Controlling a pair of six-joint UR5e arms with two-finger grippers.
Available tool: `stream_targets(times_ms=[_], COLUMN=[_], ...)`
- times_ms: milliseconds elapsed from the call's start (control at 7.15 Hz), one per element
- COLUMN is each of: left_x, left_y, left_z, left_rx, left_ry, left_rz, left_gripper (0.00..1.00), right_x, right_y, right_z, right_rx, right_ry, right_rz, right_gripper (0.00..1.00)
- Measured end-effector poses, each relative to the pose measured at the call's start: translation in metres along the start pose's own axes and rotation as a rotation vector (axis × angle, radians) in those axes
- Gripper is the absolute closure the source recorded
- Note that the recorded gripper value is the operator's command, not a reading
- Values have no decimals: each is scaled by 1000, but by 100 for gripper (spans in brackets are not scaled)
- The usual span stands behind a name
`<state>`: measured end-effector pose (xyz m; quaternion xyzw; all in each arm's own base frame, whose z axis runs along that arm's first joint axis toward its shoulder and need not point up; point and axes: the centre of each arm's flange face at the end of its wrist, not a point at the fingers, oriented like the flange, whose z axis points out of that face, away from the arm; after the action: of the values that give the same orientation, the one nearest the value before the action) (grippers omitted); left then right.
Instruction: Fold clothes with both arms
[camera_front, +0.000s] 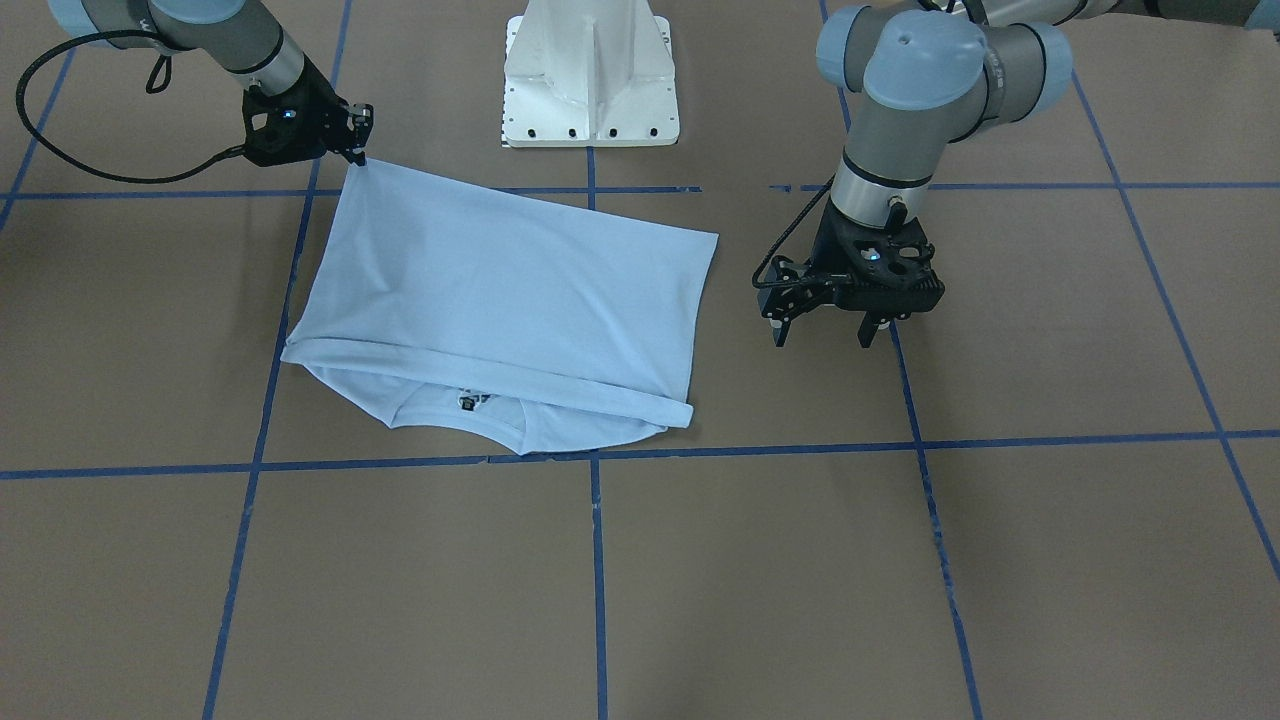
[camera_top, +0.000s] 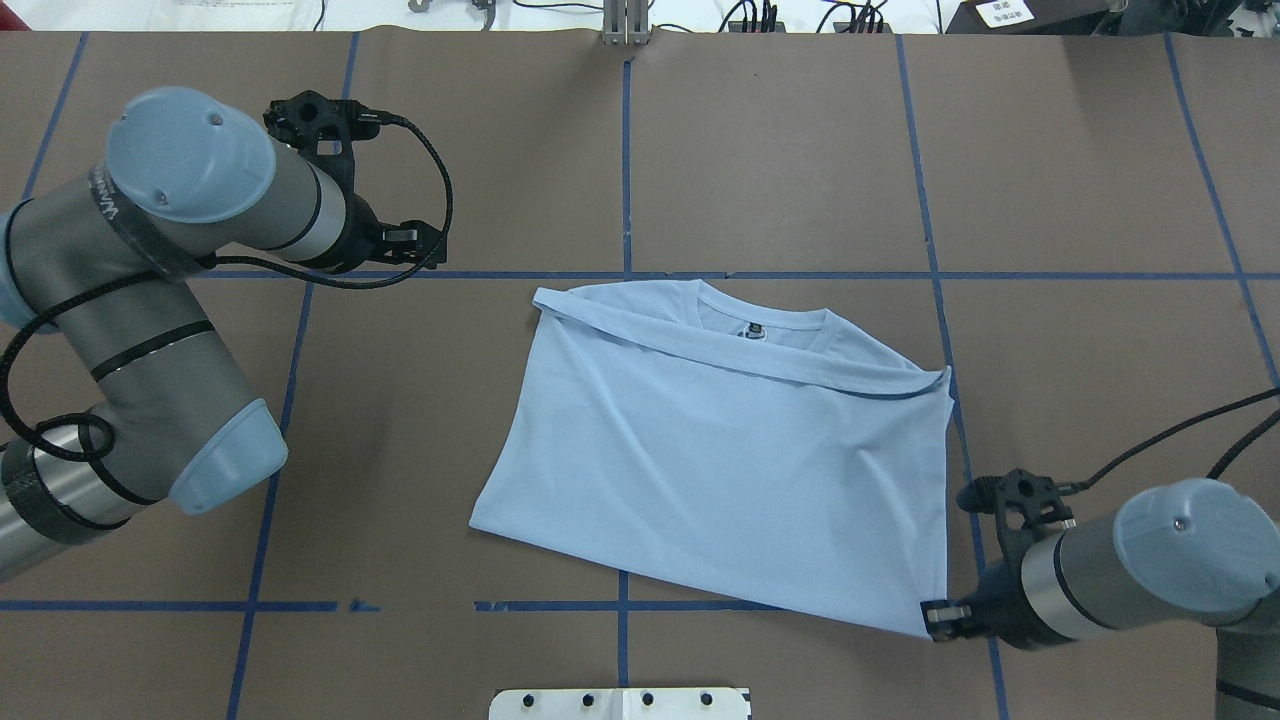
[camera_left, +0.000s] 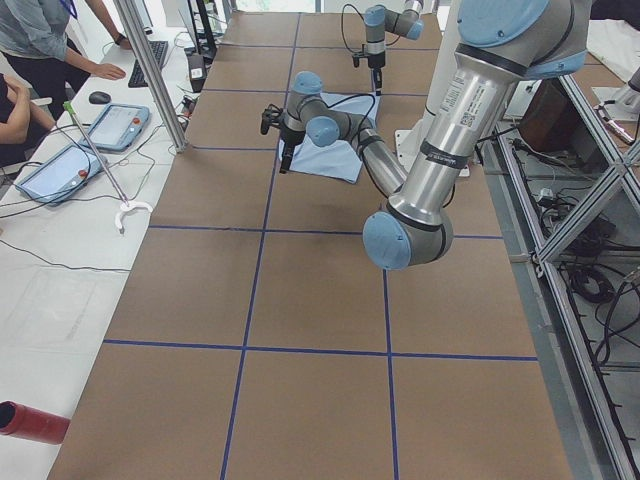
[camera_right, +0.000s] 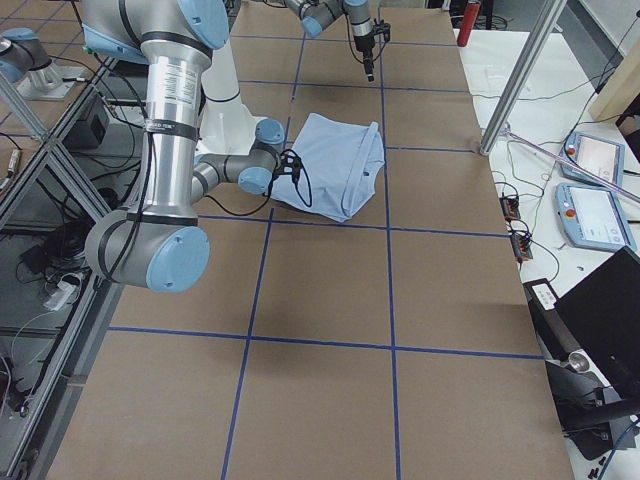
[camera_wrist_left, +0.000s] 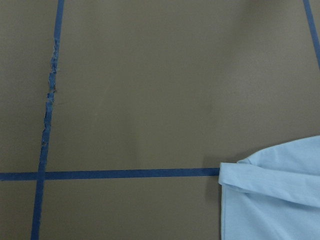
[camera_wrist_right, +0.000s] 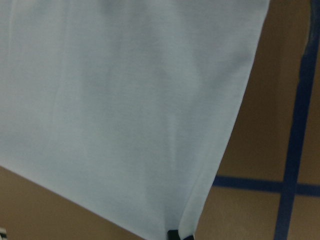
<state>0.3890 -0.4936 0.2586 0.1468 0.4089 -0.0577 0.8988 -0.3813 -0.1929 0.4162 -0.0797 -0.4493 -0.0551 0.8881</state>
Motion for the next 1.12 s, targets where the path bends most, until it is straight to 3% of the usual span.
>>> stream_targets(times_ms=[140, 420, 700, 839, 1119], left_x=[3, 6, 11, 16, 31], left_y=[1, 4, 14, 27, 84], left_z=[-3, -7, -10, -11, 10], left_rx=[2, -7, -69, -116, -220], left_ry=[9, 22, 61, 87, 78], left_rz=[-19, -28, -23, -35, -117], left_gripper=[0, 0, 0, 0, 0], right_x=[-6, -15, -20, -26, -44], right_y=[25, 49, 45, 25, -29], right_z=[6, 7, -3, -17, -59], right_rx=[-52, -109, -90, -42, 97], right_ry=[2, -8, -28, -62, -155], right_rz=[1, 0, 16, 37, 84], right_gripper=[1, 0, 0, 0, 0])
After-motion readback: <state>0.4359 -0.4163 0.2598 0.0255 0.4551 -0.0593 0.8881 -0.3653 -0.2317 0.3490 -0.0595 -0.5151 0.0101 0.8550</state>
